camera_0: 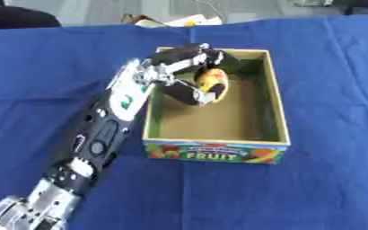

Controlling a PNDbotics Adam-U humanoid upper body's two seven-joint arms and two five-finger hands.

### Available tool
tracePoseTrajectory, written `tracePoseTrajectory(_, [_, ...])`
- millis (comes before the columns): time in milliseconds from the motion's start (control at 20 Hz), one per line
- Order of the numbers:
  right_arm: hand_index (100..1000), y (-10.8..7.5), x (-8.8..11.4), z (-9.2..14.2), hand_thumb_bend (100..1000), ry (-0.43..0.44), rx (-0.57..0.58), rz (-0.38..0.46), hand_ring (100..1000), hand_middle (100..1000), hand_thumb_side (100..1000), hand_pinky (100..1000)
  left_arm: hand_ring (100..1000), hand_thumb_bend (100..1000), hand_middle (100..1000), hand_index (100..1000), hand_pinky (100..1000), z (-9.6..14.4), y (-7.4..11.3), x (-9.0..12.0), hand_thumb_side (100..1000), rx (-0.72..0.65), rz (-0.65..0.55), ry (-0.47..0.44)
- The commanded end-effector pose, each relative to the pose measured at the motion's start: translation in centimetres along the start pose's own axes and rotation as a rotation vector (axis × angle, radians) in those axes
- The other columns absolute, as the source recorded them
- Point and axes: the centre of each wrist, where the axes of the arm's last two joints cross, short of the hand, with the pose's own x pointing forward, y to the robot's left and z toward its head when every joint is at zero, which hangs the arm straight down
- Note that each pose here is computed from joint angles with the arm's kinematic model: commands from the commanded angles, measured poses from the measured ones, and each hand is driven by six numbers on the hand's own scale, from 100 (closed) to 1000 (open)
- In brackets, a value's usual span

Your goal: Pick up objects on the table and place them in the box.

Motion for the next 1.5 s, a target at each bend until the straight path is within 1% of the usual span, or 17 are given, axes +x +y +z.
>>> tracePoseTrajectory(50, [846,0.3,0.8,-0.6,100,-0.019,0.025,0.006,795,502,1000,569,573,100,544,920,422,-0.8,0.9,1.1,238,-0.395,-0.324,-0.256])
tracePoseTrajectory(100, [846,0.3,0.8,-0.6,100,-0.019,0.025,0.006,795,502,1000,569,588,100,560,927,436,-0.9,0.7,1.2,304,-0.414,-0.335,-0.252])
tracePoseTrajectory(150, [847,0.3,0.8,-0.6,100,-0.018,0.025,0.006,795,502,1000,569,596,100,569,931,446,-1.1,0.5,1.3,341,-0.434,-0.344,-0.247])
tracePoseTrajectory(200, [847,0.3,0.8,-0.6,100,-0.018,0.025,0.006,795,502,1000,569,615,100,588,940,460,-1.2,0.3,1.3,428,-0.450,-0.351,-0.243])
tracePoseTrajectory(250, [847,0.3,0.8,-0.6,100,-0.017,0.025,0.005,795,502,1000,569,631,100,606,947,474,-1.3,0.0,1.3,491,-0.469,-0.358,-0.239])
tracePoseTrajectory(350, [847,0.3,0.8,-0.6,100,-0.016,0.027,0.005,795,501,1000,570,655,100,630,955,493,-1.6,-0.4,1.4,581,-0.500,-0.367,-0.233])
tracePoseTrajectory(400, [847,0.3,0.8,-0.6,100,-0.016,0.027,0.004,795,501,1000,570,655,100,630,955,493,-1.7,-0.6,1.4,581,-0.510,-0.371,-0.231])
tracePoseTrajectory(450, [847,0.3,0.8,-0.6,100,-0.016,0.027,0.004,796,501,1000,570,673,100,644,960,508,-1.7,-0.7,1.4,638,-0.519,-0.374,-0.228])
tracePoseTrajectory(500, [847,0.3,0.8,-0.6,100,-0.016,0.028,0.004,796,501,1000,570,675,100,646,960,510,-1.7,-0.8,1.4,649,-0.526,-0.377,-0.224])
tracePoseTrajectory(600, [847,0.3,0.8,-0.6,100,-0.015,0.028,0.004,796,501,1000,570,675,100,644,959,510,-1.7,-0.8,1.4,644,-0.526,-0.379,-0.220])
tracePoseTrajectory(700, [847,0.4,0.7,-0.6,100,-0.014,0.029,0.003,796,501,1000,570,667,100,626,955,504,-1.6,-0.5,1.5,598,-0.504,-0.376,-0.222])
tracePoseTrajectory(900, [847,0.4,0.7,-0.5,100,-0.009,0.031,0.002,796,501,1000,571,658,100,622,952,499,-1.0,1.0,1.7,546,-0.405,-0.359,-0.249])
tracePoseTrajectory(950, [847,0.4,0.7,-0.5,100,-0.009,0.031,0.002,796,501,1000,571,653,100,618,951,497,-0.7,1.5,1.7,512,-0.371,-0.353,-0.256])
tracePoseTrajectory(1100, [846,0.3,0.7,-0.4,100,-0.011,0.028,0.004,795,501,1000,571,646,100,616,951,502,0.3,2.9,1.7,503,-0.265,-0.330,-0.277])
tracePoseTrajectory(1150, [845,0.2,0.7,-0.4,100,-0.013,0.025,0.005,793,501,1000,570,646,100,618,952,505,0.8,3.6,1.7,482,-0.223,-0.326,-0.281])
tracePoseTrajectory(1400, [844,0.0,0.9,-0.2,100,-0.027,0.012,0.003,791,503,1000,569,628,100,608,959,516,3.9,7.2,1.2,475,-0.014,-0.310,-0.307])
tracePoseTrajectory(1500, [845,-0.1,0.9,-0.2,100,-0.024,0.003,0.004,792,503,1000,569,622,100,603,956,518,5.0,8.1,1.1,473,0.053,-0.304,-0.320])
